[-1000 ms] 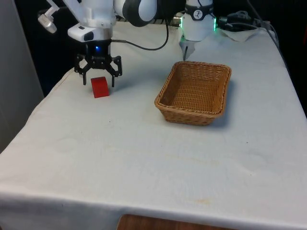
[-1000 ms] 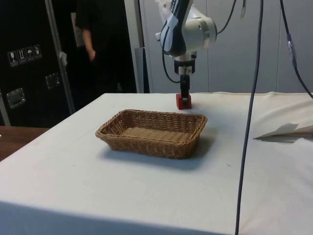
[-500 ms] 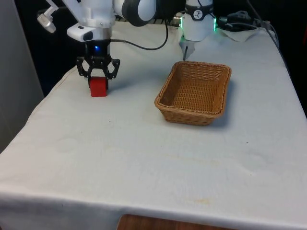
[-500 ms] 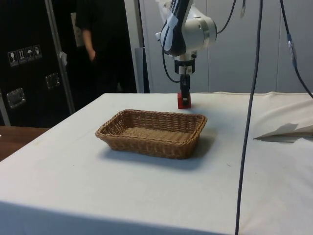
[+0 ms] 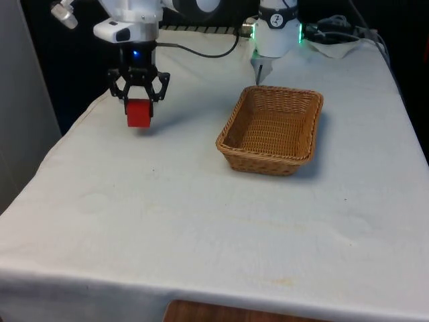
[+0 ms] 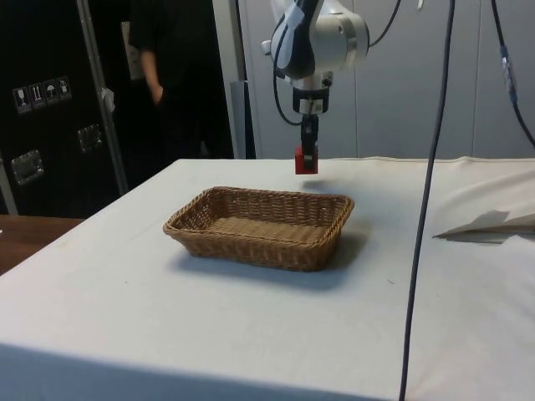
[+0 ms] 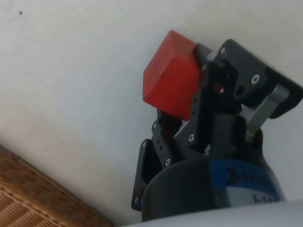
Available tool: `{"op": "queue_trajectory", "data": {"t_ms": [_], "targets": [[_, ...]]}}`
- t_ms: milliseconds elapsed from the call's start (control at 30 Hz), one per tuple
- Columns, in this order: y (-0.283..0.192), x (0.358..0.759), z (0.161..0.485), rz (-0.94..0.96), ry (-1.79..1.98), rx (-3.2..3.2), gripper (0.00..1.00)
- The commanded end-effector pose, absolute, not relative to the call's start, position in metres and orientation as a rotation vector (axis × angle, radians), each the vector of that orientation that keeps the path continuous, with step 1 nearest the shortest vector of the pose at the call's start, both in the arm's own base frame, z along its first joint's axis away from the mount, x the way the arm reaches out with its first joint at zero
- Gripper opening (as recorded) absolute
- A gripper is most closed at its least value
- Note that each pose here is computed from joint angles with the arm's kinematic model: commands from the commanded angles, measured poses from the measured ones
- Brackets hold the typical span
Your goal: Pick up the cube and place it into the basket.
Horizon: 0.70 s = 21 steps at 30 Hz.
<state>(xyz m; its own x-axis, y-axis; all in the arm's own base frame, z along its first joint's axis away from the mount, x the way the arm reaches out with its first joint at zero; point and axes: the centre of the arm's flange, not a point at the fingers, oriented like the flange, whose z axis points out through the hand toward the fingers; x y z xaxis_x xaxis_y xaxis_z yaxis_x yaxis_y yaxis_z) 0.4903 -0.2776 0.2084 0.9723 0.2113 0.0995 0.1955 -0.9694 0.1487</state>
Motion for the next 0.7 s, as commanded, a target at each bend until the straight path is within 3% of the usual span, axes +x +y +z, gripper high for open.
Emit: {"op": "queue_trajectory", "data": {"t_ms": [0, 667], "targets": [[-0.276, 0.49, 0.211, 0.173, 0.298, 2.979, 0.02], [-0.249, 0.494, 0.241, 0.26, 0.232, 3.033, 0.02]]}}
